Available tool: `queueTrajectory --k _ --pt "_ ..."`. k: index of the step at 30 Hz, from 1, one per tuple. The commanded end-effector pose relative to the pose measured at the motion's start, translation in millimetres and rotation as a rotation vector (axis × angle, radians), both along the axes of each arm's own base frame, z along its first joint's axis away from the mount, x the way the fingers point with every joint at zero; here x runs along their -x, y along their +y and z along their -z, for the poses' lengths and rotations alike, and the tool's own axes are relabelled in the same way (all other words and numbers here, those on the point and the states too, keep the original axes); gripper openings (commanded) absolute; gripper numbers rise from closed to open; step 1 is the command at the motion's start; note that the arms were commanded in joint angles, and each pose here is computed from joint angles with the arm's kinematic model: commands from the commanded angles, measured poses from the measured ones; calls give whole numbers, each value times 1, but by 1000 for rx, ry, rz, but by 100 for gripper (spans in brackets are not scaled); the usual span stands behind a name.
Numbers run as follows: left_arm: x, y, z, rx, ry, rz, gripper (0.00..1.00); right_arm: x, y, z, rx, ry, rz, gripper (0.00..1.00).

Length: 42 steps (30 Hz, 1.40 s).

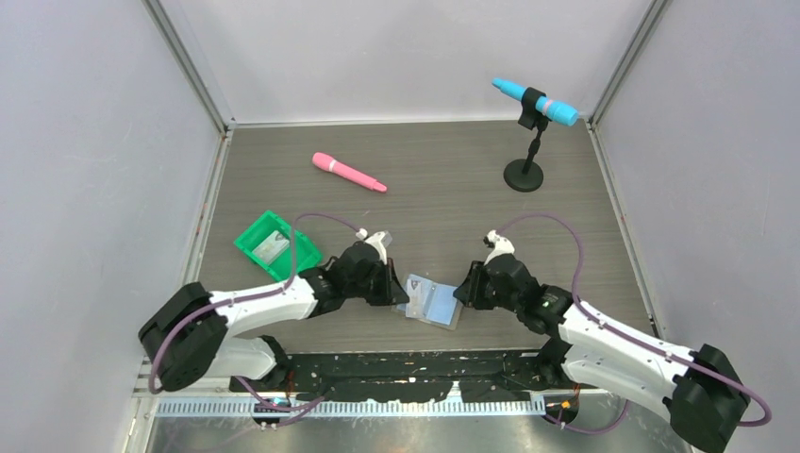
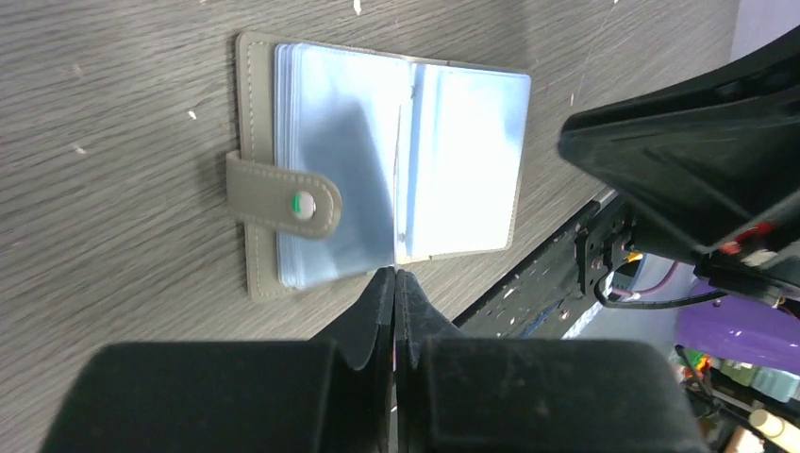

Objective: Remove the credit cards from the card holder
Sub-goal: Move the credit card to the storage box.

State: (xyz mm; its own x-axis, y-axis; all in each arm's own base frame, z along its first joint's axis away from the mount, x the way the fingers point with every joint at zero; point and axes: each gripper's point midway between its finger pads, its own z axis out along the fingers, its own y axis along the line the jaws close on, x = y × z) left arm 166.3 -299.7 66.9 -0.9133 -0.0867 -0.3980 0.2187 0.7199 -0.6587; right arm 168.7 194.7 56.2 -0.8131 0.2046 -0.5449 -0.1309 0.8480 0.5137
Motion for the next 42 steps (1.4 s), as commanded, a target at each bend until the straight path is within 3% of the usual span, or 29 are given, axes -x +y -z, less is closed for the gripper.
queueTrajectory --k 1,7,12,19,24,33,36,37,38,39,42 --pt "0 16 -21 -49 -95 37 0 -13 18 -59 -31 -191 -156 30" --pt "27 15 -56 37 -159 220 0 -1 41 -114 -104 -368 -402 39" --pt "45 15 -81 111 -211 328 0 21 56 -143 -168 -469 -620 54" --pt "64 7 -107 232 -225 426 0 36 72 -141 -224 -413 -757 65" --pt "69 -1 -114 274 -211 482 0 45 83 -134 -275 -373 -841 66" --pt "63 -10 -116 292 -230 492 0 49 94 -116 -310 -261 -880 40" --pt "56 -8 -113 251 -243 467 0 48 95 -122 -324 -267 -878 15" --pt "54 -6 -109 223 -231 455 1 46 95 -124 -325 -271 -868 11" --pt "50 -6 -108 205 -232 438 6 46 95 -127 -331 -268 -856 7" --pt "47 -2 -104 175 -219 415 21 41 93 -128 -329 -268 -831 6" --pt "22 13 -102 77 -227 280 50 27 88 -137 -363 -249 -745 5"
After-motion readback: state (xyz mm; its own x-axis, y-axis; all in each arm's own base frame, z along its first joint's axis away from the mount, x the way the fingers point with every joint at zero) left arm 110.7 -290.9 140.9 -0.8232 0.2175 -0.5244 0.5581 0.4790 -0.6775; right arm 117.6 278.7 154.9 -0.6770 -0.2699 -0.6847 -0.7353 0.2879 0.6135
